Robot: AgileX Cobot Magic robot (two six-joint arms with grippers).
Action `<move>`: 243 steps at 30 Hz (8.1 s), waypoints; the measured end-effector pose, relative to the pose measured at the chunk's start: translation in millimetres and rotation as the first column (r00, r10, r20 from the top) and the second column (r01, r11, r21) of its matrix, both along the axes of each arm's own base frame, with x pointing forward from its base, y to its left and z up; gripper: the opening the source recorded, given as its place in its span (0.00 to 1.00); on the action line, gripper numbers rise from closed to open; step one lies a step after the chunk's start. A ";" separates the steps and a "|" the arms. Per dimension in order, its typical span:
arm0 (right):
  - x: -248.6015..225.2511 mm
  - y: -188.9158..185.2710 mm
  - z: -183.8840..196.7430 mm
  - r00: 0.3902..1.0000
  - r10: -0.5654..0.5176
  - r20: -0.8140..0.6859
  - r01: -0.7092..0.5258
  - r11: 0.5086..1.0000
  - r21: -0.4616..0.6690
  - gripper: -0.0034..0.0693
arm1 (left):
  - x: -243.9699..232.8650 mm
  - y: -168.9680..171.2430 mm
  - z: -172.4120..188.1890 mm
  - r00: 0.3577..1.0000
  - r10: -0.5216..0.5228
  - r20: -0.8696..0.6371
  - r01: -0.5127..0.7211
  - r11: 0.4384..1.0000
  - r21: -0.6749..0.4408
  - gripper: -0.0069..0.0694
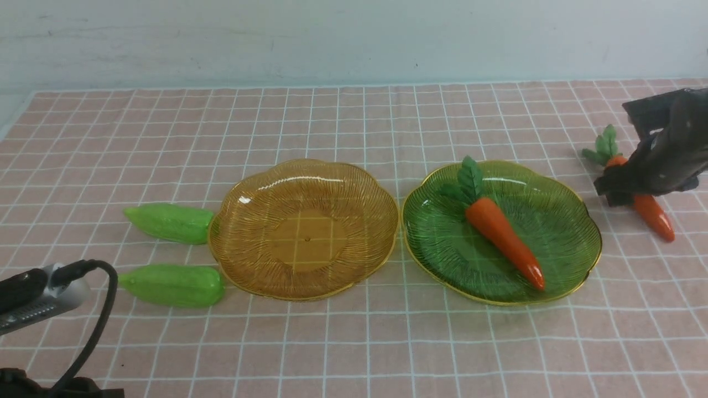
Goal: Put different types of vegetables on the plate.
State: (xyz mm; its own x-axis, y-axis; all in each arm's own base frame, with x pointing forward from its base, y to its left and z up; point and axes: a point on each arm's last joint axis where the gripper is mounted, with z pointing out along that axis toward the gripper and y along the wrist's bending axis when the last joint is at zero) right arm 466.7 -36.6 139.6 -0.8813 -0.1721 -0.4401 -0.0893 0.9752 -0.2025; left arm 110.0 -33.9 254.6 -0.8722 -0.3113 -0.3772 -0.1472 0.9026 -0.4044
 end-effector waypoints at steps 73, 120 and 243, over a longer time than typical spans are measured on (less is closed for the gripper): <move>-104.4 104.4 140.6 0.955 0.191 -0.228 -0.090 0.915 0.392 0.84 | 176.7 0.9 -67.5 0.839 0.516 0.171 -0.468 0.846 -0.257 0.50; -104.4 104.5 140.6 0.955 0.192 -0.228 -0.090 0.915 0.393 0.84 | 276.3 -37.5 -3.8 0.919 0.152 0.364 -0.245 0.943 0.224 0.72; -419.0 48.4 155.3 0.437 -0.070 0.897 -0.330 0.915 0.232 0.02 | 249.5 -125.1 27.8 0.837 -0.512 0.192 0.458 0.848 0.265 0.09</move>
State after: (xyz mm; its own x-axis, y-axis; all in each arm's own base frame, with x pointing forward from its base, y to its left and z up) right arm 47.6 11.8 295.0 0.0399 0.0793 -0.9961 -0.1912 0.9790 0.0703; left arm 359.5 -159.0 282.4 -0.7600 0.2331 -0.6066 0.4112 0.8954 -0.1711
